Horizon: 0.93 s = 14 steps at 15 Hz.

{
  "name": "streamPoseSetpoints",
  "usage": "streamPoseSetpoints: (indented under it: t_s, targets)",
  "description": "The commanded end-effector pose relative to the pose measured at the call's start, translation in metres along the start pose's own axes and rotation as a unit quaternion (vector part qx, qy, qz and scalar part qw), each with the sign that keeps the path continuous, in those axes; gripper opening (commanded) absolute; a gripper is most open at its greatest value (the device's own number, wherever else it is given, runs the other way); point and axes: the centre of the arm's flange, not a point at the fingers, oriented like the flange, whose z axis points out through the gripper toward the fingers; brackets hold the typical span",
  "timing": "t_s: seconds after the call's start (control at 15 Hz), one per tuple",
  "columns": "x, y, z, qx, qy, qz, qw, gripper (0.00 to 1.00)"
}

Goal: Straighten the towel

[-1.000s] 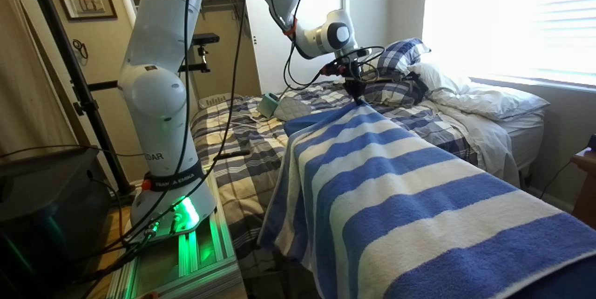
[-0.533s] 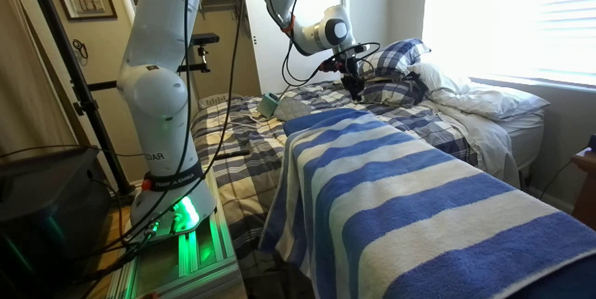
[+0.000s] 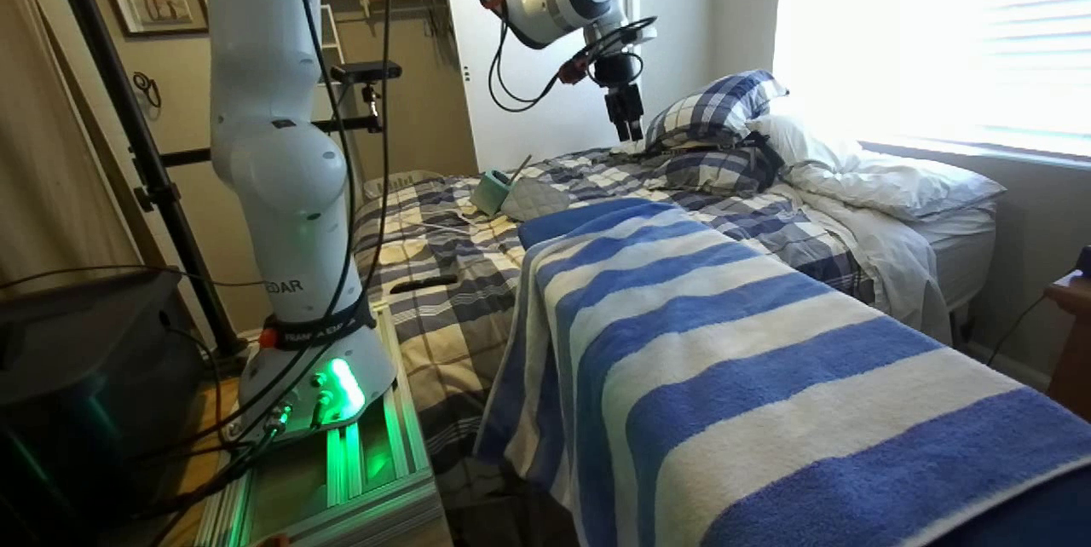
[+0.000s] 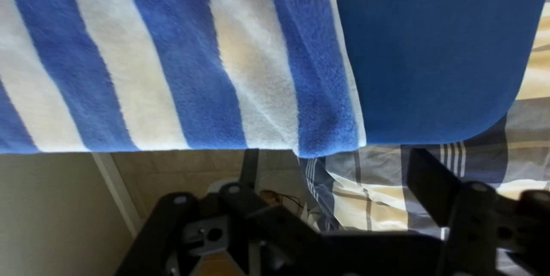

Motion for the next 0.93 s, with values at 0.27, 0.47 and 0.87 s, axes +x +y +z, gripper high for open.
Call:
streamPoseSetpoints:
  t_s: [0.27,0.47,0.87]
  targets:
    - [-0.103,0.118,-0.055,0.018,-0.053,0.054,0.9970,1.00]
    - [-0.132,0.165,-0.067,-0.001,-0.031,0.049,0.9983,1.00]
    - [-0.165,0.225,-0.096,-0.031,0.031,-0.105,0.9935,1.00]
